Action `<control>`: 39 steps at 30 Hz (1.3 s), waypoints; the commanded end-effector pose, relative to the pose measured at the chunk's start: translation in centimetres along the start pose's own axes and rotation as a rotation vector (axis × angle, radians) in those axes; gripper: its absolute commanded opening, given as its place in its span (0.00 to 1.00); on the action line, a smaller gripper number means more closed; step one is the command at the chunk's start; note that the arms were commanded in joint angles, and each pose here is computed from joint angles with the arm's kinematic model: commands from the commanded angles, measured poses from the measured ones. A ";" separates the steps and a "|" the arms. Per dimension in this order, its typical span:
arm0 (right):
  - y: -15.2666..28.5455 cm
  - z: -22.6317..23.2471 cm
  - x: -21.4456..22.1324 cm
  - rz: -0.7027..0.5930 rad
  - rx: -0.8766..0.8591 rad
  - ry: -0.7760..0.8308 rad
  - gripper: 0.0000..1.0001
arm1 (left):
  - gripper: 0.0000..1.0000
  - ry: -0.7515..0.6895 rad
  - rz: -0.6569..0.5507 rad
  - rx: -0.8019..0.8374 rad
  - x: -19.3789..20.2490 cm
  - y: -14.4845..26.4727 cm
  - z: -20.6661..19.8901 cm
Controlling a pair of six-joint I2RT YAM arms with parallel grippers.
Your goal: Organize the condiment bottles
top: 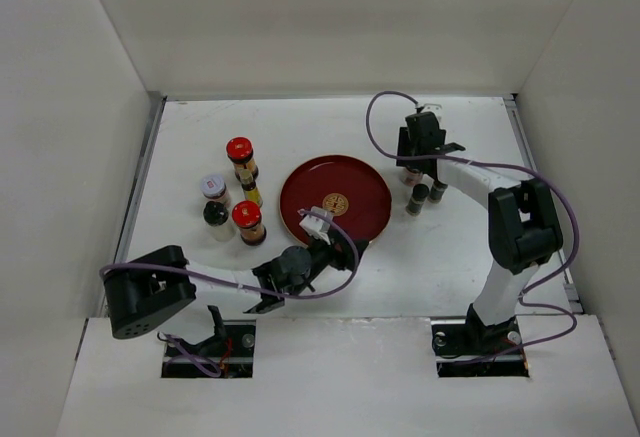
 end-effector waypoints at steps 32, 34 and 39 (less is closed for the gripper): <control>5.1 17.7 -0.6 -0.150 -0.443 0.026 0.49 | 0.07 -0.111 -0.133 -0.133 -7.8 5.4 -0.7; 4.7 17.6 -0.5 -0.151 -0.430 0.028 0.52 | 0.07 -0.108 -0.118 -0.189 -8.3 6.4 0.5; 4.6 17.6 -0.8 -0.171 -0.441 0.005 0.78 | 0.10 -0.025 -0.217 -0.312 -10.7 9.0 4.2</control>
Point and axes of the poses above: each gripper's point midway between its finger pads, its own y axis back along the fingers, its own z axis along the line the jaws close on, x = y × z, the point moved 5 cm from there along y, back along the fingers, and after that the axes turned 14 degrees about -y, right-handed, at the moved point
